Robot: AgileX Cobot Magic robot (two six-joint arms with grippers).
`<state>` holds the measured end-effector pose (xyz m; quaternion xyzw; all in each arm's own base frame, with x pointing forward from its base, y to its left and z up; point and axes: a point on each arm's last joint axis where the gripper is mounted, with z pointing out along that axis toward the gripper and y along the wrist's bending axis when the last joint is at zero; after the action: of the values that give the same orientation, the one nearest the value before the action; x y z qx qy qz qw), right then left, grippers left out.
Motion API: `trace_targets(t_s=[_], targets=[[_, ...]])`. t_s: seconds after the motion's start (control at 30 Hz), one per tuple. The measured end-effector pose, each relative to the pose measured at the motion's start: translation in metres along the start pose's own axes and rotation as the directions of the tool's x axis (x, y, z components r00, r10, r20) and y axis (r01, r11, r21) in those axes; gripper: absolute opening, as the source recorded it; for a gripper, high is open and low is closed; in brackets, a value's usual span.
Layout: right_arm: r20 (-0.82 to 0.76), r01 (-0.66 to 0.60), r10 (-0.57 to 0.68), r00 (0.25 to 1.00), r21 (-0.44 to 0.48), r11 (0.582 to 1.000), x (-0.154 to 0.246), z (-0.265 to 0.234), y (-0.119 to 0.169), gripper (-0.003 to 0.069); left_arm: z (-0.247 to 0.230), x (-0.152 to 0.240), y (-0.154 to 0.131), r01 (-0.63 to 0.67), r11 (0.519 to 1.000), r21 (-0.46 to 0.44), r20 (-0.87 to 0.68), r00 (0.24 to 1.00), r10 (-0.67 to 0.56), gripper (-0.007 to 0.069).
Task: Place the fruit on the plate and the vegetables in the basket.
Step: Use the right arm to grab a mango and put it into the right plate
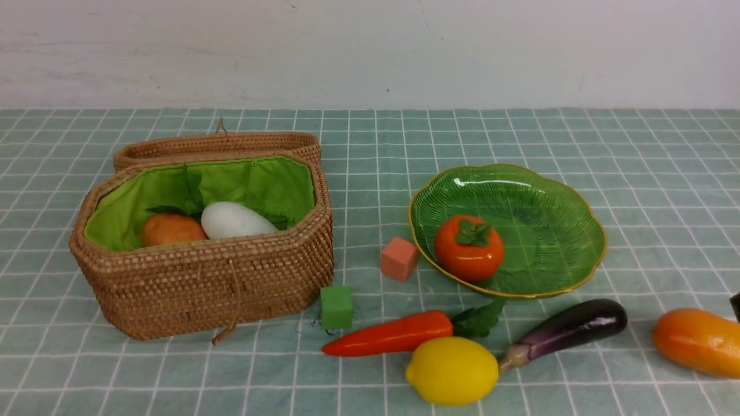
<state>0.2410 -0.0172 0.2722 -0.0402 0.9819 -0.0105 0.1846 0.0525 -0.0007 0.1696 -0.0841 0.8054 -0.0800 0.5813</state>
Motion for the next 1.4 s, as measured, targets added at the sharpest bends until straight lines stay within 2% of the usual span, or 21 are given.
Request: trace_targets(t_s=[0.03, 0.07, 0.1, 0.13, 0.17, 0.23, 0.27, 0.3, 0.33, 0.37, 0.4, 0.7, 0.8, 0.83, 0.97, 1.1, 1.2, 1.23, 1.27, 1.3, 1.4], targets=[[-0.025, 0.073, -0.073, 0.997, 0.006, 0.997, -0.005, 0.005, -0.002, 0.0395, 0.0, 0.0, 0.0, 0.0, 1.0, 0.0, 0.0, 1.0, 0.0, 0.006], [-0.023, 0.075, -0.074, 0.997, 0.008, 0.997, -0.006, 0.005, -0.002, 0.0414, 0.0, 0.0, 0.0, 0.0, 1.0, 0.0, 0.0, 1.0, 0.0, 0.006], [-0.054, 0.174, -0.173, 0.983, 0.015, 0.985, -0.011, 0.012, -0.005, 0.0496, 0.0, 0.0, 0.0, 0.0, 1.0, 0.0, 0.0, 1.0, 0.0, 0.006], [-0.063, 0.196, -0.195, 0.979, 0.013, 0.98, -0.011, 0.014, -0.005, 0.0496, 0.0, 0.0, 0.0, 0.0, 1.0, 0.0, 0.0, 1.0, 0.0, 0.006], [-0.087, 0.278, -0.276, 0.957, 0.012, 0.961, -0.013, 0.02, -0.007, 0.0587, 0.0, 0.0, 0.0, 0.0, 1.0, 0.0, 0.0, 1.0, 0.0, 0.006], [-0.122, 0.399, -0.397, 0.91, -0.005, 0.917, -0.015, 0.03, -0.009, 0.0654, 0.0, 0.0, 0.0, 0.0, 1.0, 0.0, 0.0, 1.0, 0.0, 0.006], [-0.139, 0.473, -0.471, 0.871, -0.021, 0.881, -0.015, 0.036, -0.01, 0.0671, 0.0, 0.0, 0.0, 0.0, 1.0, 0.0, 0.0, 1.0, 0.0, 0.0062], [-0.148, 0.529, -0.529, 0.836, -0.037, 0.848, -0.016, 0.042, -0.01, 0.0674, 0.0, 0.0, 0.0, 0.0, 1.0, 0.0, -0.001, 1.0, 0.0, 0.0064], [-0.151, 0.54, -0.539, 0.829, -0.041, 0.841, -0.016, 0.043, -0.01, 0.0674, 0.0, 0.0, 0.0, 0.0, 1.0, 0.0, -0.001, 1.0, 0.0, 0.0065], [-0.15, 0.614, -0.615, 0.774, -0.059, 0.787, -0.019, 0.053, -0.011, 0.0671, 0.0, 0.0, 0.0, 0.0, 1.0, 0.0, -0.001, 1.0, 0.0, 0.0069], [-0.145, 0.638, -0.639, 0.755, -0.061, 0.768, -0.02, 0.058, -0.011, 0.0668, 0.0, 0.0, 0.0, 0.0, 1.0, 0.0, -0.001, 1.0, 0.0, 0.007], [-0.163, 0.743, -0.742, 0.65, -0.068, 0.666, -0.03, 0.114, -0.017, 0.0624, 0.0, 0.0, 0.0, 0.0, 1.0, 0.0, -0.001, 1.0, 0.0, 0.0073], [-0.178, 0.739, -0.742, 0.646, -0.095, 0.667, -0.029, 0.125, -0.017, 0.0591, 0.0, 0.0, 0.0, 0.0, 1.0, 0.0, -0.001, 1.0, 0.0, 0.0075], [-0.184, 0.731, -0.737, 0.65, -0.113, 0.673, -0.03, 0.128, -0.016, 0.0551, 0.0, 0.0, 0.0, 0.0, 1.0, 0.0, -0.001, 1.0, 0.0, 0.0076], [-0.164, 0.706, -0.72, 0.674, -0.145, 0.693, -0.036, 0.123, -0.013, 0.055, 0.0, 0.0, 0.0, 0.0, 1.0, 0.0, -0.001, 1.0, 0.0, 0.0082], [-0.109, 0.694, -0.702, 0.703, -0.11, 0.712, -0.06, 0.092, -0.014, 0.055, 0.0, 0.0, 0.0, 0.0, 1.0, 0.0, -0.001, 1.0, 0.0, 0.0087], [-0.033, 0.667, -0.672, 0.74, -0.09, 0.74, -0.077, 0.064, -0.011, 0.055, 0.0, 0.0, 0.0, 0.0, 1.0, 0.0, -0.001, 1.0, 0.0, 0.009], [0.054, 0.629, -0.628, 0.777, -0.108, 0.77, -0.089, 0.046, -0.004, 0.055, 0.0, 0.0, 0.0, 0.0, 1.0, 0.0, -0.001, 1.0, 0.0, 0.0092], [0.079, 0.622, -0.617, 0.783, -0.116, 0.774, -0.092, 0.041, -0.001, 0.055, 0.0, 0.0, 0.0, 0.0, 1.0, 0.0, -0.001, 1.0, 0.0, 0.0092], [0.193, 0.602, -0.574, 0.796, -0.154, 0.783, -0.108, 0.019, 0.015, 0.055, 0.0, 0.0, 0.0, 0.0, 1.0, 0.0, -0.001, 1.0, 0.0, 0.0092], [0.363, 0.627, -0.532, 0.765, -0.228, 0.745, -0.128, -0.006, 0.055, 0.055, 0.0, 0.0, 0.0, 0.0, 1.0, 0.0, -0.001, 1.0, 0.0, 0.0092]])
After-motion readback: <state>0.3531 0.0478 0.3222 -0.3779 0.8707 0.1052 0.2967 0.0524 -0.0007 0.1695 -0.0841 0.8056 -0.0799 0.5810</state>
